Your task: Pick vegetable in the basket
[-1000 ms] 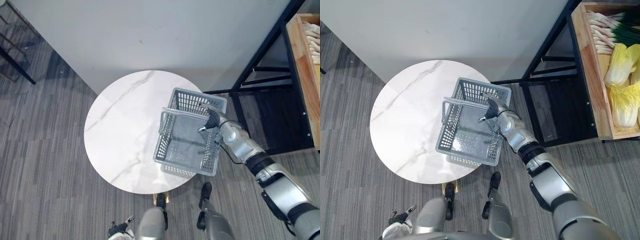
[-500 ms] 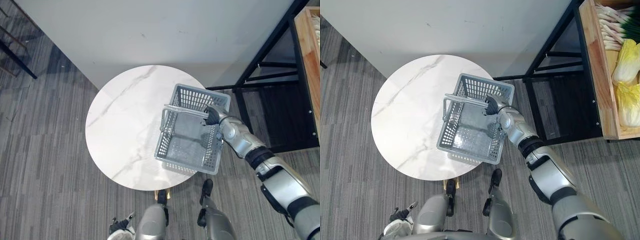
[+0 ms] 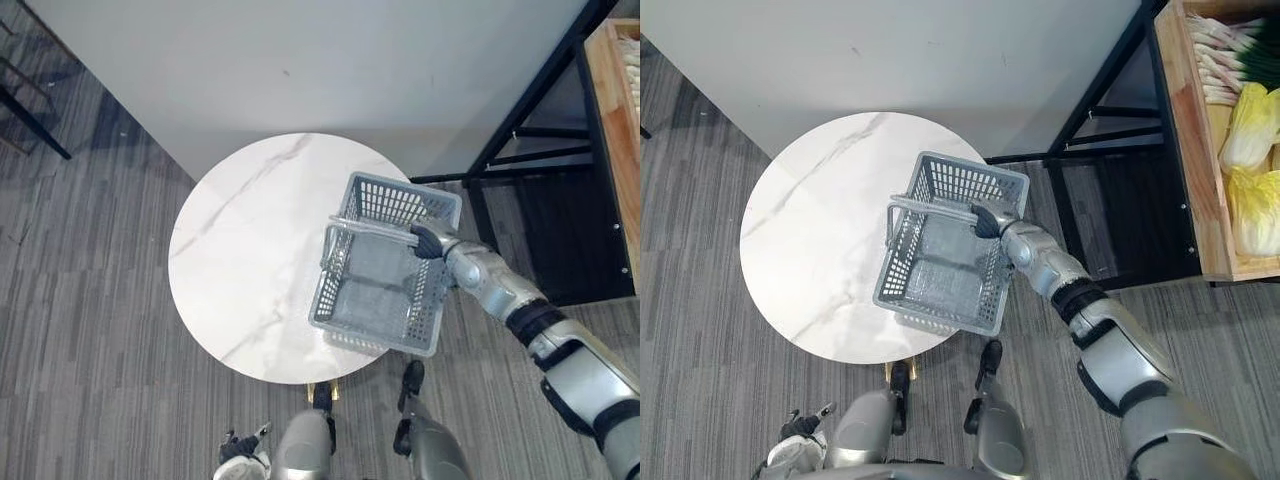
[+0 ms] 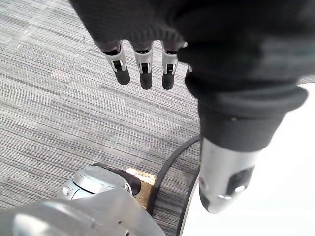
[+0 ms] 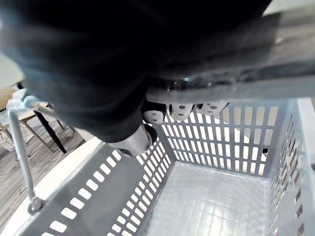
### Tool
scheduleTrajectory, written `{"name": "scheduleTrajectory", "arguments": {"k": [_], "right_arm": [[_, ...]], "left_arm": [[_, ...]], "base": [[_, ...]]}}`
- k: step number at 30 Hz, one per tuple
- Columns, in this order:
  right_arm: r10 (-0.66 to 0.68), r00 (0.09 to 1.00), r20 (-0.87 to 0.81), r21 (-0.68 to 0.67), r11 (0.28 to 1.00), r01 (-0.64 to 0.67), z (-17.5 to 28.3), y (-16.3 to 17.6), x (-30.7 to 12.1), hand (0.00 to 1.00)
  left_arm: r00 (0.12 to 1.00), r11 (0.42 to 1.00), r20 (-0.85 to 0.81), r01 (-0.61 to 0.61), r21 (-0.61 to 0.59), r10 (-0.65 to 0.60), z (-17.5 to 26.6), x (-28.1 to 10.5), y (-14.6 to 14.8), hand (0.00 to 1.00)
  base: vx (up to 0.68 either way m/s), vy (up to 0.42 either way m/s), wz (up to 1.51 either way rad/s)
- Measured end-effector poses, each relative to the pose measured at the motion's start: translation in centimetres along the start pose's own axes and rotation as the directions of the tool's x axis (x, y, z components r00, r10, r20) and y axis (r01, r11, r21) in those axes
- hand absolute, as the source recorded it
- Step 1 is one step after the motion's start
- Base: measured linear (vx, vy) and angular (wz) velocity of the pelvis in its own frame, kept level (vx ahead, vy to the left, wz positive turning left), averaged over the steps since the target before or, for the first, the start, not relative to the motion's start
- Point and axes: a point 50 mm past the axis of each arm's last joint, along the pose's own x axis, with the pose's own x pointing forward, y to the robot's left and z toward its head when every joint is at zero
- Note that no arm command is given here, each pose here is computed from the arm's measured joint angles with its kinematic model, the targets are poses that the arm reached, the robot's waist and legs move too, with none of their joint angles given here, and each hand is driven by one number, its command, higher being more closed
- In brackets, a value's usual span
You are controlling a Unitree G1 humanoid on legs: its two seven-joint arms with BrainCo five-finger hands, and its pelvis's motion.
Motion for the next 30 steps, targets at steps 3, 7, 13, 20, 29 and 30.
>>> {"name": "scheduleTrajectory", "arguments": {"k": [3,7,13,20,29,30], "right_arm": [[0.007,0.999,0.048,-0.001,1.0,-0.007,0.6,0.4,-0.9,1.0],[-0.016,0.984,0.176,-0.004,1.0,0.017,2.3,-0.3,-2.2,1.0],[-0.04,0.947,0.317,-0.021,0.999,0.049,4.3,-2.1,-3.6,1.0],[-0.065,0.877,0.476,0.015,0.998,0.065,6.6,-4.5,-6.1,1.0],[0.025,0.879,0.477,0.037,0.998,-0.049,6.1,-2.4,-7.3,1.0],[0.026,0.881,0.473,0.042,0.998,-0.052,6.0,-2.2,-7.3,1.0]], "left_arm": [[1.0,1.0,0.0,-0.012,0.006,0.012,0.0,0.1,0.5,0.0],[0.998,0.999,-0.02,-0.051,0.016,0.051,-0.8,0.1,2.1,0.0],[0.996,0.997,-0.047,-0.079,0.018,0.079,-1.7,-0.1,3.0,0.0],[0.986,0.993,-0.111,-0.121,0.012,0.121,-3.8,-0.6,4.1,0.0],[0.978,0.99,-0.151,-0.143,0.003,0.142,-5.1,-1.1,4.8,0.0],[0.978,0.99,-0.151,-0.143,0.014,0.143,-5.2,-1.1,4.9,0.0]], "base": [[0.0,-0.003,-0.16],[-0.01,-0.005,-0.09],[-0.03,-0.017,-0.18],[-0.02,-0.009,-0.07],[0.01,0.006,-0.05],[-0.01,0.022,-0.2]]}}
